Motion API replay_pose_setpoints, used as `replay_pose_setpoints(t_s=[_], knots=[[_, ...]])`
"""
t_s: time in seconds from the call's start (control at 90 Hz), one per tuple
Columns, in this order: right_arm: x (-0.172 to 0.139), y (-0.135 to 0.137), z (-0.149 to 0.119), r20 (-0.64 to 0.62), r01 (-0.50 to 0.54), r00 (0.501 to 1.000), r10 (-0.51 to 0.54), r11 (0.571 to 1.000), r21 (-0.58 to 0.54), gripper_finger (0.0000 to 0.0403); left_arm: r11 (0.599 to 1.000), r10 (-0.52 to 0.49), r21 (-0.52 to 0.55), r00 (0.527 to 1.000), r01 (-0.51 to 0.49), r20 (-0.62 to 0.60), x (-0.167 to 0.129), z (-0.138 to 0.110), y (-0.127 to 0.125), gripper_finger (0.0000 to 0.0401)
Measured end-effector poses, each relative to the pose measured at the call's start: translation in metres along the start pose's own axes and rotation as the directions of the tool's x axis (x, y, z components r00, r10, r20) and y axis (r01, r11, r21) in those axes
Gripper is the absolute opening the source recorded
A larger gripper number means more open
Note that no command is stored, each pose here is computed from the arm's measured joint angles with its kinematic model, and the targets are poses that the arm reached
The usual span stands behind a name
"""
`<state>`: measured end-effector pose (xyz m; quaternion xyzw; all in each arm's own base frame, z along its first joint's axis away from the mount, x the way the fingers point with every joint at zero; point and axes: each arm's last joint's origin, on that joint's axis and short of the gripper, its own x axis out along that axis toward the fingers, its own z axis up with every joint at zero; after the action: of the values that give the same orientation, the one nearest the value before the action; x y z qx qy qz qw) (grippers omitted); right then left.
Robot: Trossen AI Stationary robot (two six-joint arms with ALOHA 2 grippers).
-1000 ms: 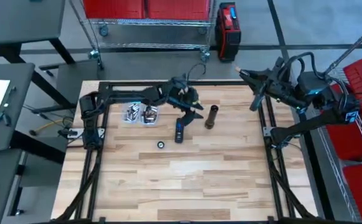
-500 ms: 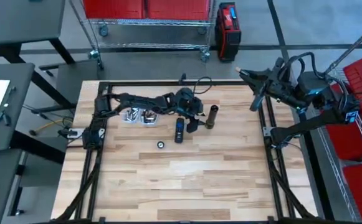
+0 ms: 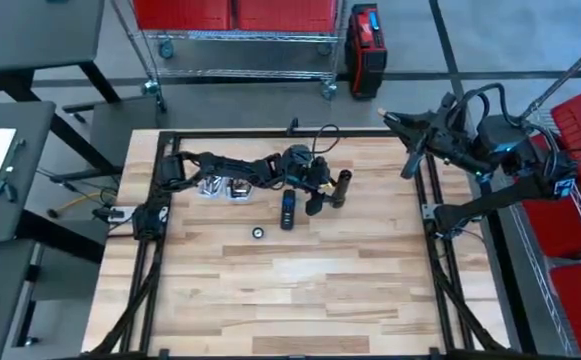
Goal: Insert battery
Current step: Insert the brown battery into the flashlight battery compartment
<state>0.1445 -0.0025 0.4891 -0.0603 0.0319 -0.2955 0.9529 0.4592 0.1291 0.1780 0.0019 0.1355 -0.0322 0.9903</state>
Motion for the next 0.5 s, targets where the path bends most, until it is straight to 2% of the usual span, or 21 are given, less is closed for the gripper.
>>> replay_pose_setpoints(t_s=[0.233,0.322,0.433,0.5], knots=[[0.0022,0.0021,-0.0008,-0.008,-0.001,1.000,0.001,1.000,-0.007,0.0035,1.000,0.001,0.000,1.000,-0.001,-0.003,0.0013,-0.0004,-0.0032,0.0221],[0.0022,0.0021,-0.0009,-0.008,-0.001,1.000,0.000,1.000,-0.007,0.0035,1.000,0.021,-0.011,1.000,-0.021,-0.010,0.0024,-0.0006,-0.0059,0.0221],[0.0022,0.0021,-0.0009,-0.008,-0.001,1.000,0.000,1.000,-0.007,0.0035,0.997,0.062,0.034,0.998,-0.062,-0.004,0.0063,-0.0028,-0.0087,0.0221],[0.0022,0.0021,-0.0008,-0.007,-0.001,1.000,0.001,1.000,-0.007,0.0035,0.998,0.062,0.013,0.998,-0.062,-0.004,0.0084,-0.0067,-0.0091,0.0221]])
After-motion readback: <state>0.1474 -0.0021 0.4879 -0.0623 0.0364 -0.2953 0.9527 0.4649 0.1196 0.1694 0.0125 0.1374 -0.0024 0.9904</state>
